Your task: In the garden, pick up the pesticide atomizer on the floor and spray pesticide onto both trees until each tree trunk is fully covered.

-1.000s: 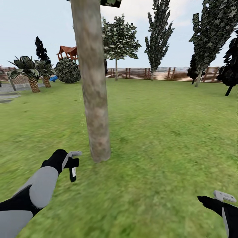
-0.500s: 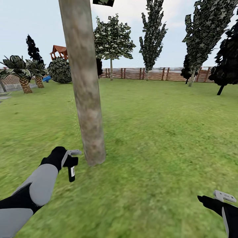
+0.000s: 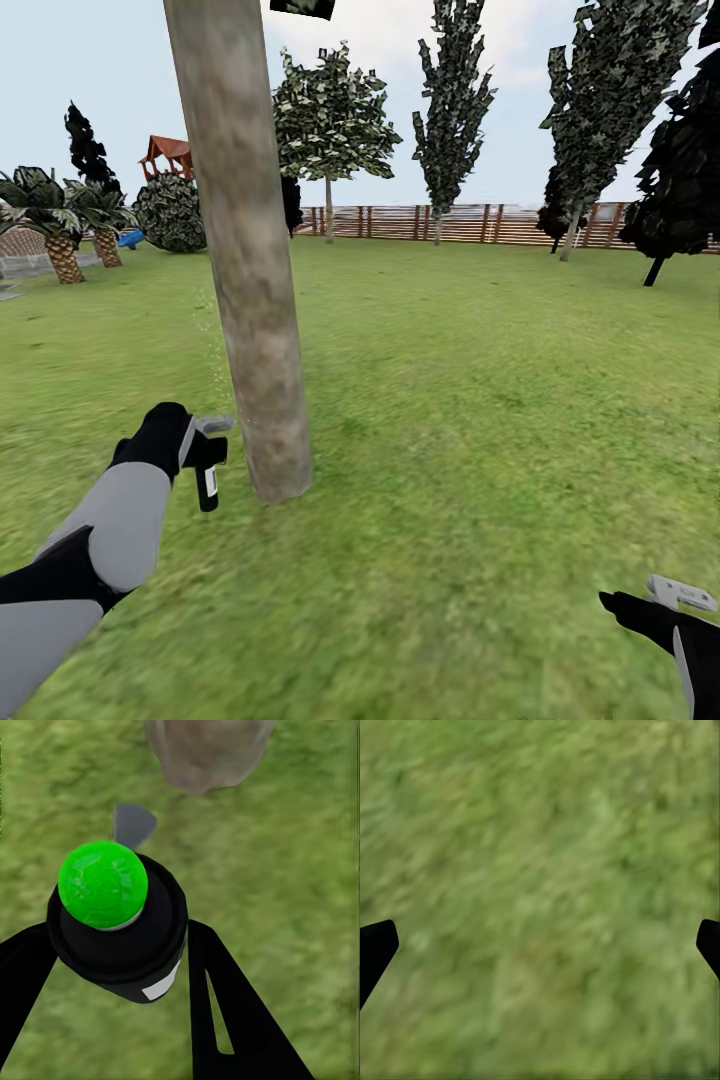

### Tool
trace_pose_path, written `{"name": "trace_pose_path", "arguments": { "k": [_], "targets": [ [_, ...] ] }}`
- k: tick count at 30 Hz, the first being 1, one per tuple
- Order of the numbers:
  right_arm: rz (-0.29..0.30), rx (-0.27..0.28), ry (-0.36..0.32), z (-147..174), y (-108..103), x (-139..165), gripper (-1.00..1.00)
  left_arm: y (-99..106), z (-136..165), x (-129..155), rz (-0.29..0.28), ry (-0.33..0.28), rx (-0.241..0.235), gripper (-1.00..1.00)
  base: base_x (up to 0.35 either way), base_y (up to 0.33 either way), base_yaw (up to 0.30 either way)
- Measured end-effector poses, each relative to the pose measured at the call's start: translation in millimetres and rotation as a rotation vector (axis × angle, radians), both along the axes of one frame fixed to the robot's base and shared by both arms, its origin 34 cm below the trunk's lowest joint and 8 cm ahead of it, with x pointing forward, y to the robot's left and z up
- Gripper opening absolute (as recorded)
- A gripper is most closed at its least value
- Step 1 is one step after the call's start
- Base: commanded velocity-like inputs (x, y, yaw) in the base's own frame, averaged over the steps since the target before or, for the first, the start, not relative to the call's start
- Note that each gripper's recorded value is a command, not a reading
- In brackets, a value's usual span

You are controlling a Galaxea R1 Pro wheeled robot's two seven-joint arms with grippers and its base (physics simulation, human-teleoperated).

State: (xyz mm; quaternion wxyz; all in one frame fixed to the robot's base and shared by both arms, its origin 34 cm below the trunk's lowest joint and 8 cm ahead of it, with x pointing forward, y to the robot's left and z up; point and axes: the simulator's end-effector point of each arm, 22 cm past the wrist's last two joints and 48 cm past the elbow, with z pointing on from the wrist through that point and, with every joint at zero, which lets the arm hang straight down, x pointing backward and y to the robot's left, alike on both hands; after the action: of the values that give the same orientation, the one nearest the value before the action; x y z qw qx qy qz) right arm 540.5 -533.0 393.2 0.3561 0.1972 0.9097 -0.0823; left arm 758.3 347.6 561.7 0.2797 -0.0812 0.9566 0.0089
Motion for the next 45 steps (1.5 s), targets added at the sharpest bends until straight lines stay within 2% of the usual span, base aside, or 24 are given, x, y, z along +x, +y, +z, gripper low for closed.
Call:
{"name": "trace_pose_path", "arguments": {
  "k": [3,6,8,11,13,15,28,32,33,37,45],
  "targets": [
    [0.0,0.0,0.0,0,0,0,1.0,1,12,3,0.006,0.006,-0.007,-1.0,0.0,0.0,-0.001],
    [0.0,-0.001,0.0,0,0,0,1.0,-2,34,13,0.003,-0.019,-0.023,-1.0,0.0,0.0,0.0],
    [-0.001,-0.002,0.0,1,-1,0,1.0,-12,55,23,-0.02,-0.053,-0.057,-1.0,0.0,0.0,0.0],
    [-0.001,-0.003,0.0,1,-2,0,1.0,-16,75,31,-0.052,-0.072,-0.025,-1.0,0.0,0.0,0.0],
    [-0.001,-0.003,0.0,1,-2,0,1.0,-15,92,38,-0.07,-0.086,0.014,-1.0,0.0,0.0,0.0],
    [-0.001,-0.003,0.0,1,-2,0,1.0,-15,102,41,-0.073,-0.099,0.02,-1.0,0.0,0.0,0.0],
    [-0.002,-0.004,0.0,1,-3,0,1.0,-22,195,69,-0.087,-0.227,0.013,-1.0,0.0,0.0,0.0],
    [-0.002,-0.004,0.0,1,-3,0,1.0,-21,212,73,-0.086,-0.249,0.014,-1.0,0.0,0.0,-0.005],
    [-0.002,-0.004,0.0,1,-3,0,1.0,-21,226,75,-0.086,-0.27,0.014,-1.0,0.0,0.0,-0.099],
    [-0.002,-0.005,0.0,1,-3,0,1.0,-23,235,77,-0.09,-0.276,0.013,-1.0,0.0,0.0,-0.164],
    [-0.002,-0.005,0.0,1,-3,0,1.0,-23,277,83,-0.097,-0.322,0.016,-1.0,0.0,0.0,-0.011]
  ]
}}
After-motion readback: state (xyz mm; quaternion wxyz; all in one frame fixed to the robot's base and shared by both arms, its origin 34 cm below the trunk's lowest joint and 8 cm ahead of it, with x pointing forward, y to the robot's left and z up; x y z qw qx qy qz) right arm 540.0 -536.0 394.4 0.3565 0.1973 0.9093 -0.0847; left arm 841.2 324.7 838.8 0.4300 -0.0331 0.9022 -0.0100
